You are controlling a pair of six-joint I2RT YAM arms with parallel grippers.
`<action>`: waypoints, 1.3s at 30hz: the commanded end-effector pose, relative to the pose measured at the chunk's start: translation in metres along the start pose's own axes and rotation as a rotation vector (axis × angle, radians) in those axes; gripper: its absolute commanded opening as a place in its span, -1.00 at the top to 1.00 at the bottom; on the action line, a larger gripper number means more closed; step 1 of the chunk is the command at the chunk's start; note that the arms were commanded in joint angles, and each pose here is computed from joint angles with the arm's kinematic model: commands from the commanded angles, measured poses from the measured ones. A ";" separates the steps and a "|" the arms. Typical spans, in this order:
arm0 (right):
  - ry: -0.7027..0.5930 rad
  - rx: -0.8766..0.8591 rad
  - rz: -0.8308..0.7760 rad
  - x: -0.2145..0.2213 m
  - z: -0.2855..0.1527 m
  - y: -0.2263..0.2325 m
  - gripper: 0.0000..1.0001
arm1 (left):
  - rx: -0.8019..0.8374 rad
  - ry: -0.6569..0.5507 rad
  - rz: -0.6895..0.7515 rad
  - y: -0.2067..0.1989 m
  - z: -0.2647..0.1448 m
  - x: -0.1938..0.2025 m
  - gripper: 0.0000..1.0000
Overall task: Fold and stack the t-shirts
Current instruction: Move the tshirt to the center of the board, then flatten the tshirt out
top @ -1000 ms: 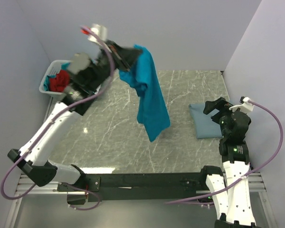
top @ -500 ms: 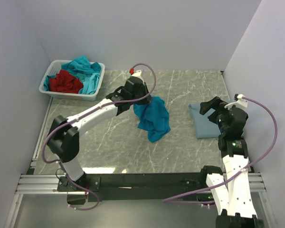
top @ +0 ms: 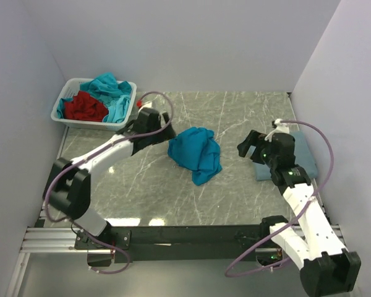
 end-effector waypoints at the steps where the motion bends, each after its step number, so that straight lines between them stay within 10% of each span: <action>1: 0.071 0.044 0.001 0.026 0.011 -0.005 -0.99 | 0.005 -0.030 -0.066 0.015 -0.020 0.006 -0.99; 12: 0.215 -0.071 0.052 0.075 0.053 0.042 -0.96 | 0.288 0.069 0.002 0.005 -0.011 0.052 -0.95; 25: 0.317 -0.124 0.088 0.102 0.102 0.078 -0.54 | 0.373 0.240 -0.022 -0.019 0.052 0.071 -0.04; 31: 0.375 -0.151 0.081 0.118 0.122 0.094 -0.09 | 0.356 0.239 -0.016 -0.019 0.058 0.068 0.99; 35: 0.393 -0.142 0.069 0.122 0.128 0.098 0.79 | 0.357 0.200 -0.010 -0.019 0.048 0.060 0.99; 39: 0.336 -0.091 0.027 0.103 0.121 0.093 1.00 | 0.329 0.123 -0.001 -0.019 0.033 0.040 0.99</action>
Point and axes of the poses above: each gripper's point midway between its finger pads, its own z axis out along the fingers, its own y axis along the line the jaws close on, x = y × z, the point moved 1 cm from there along -z, back along the fingers, and after that the axes turned 7 degrees about -z, right-handed, at the moved point
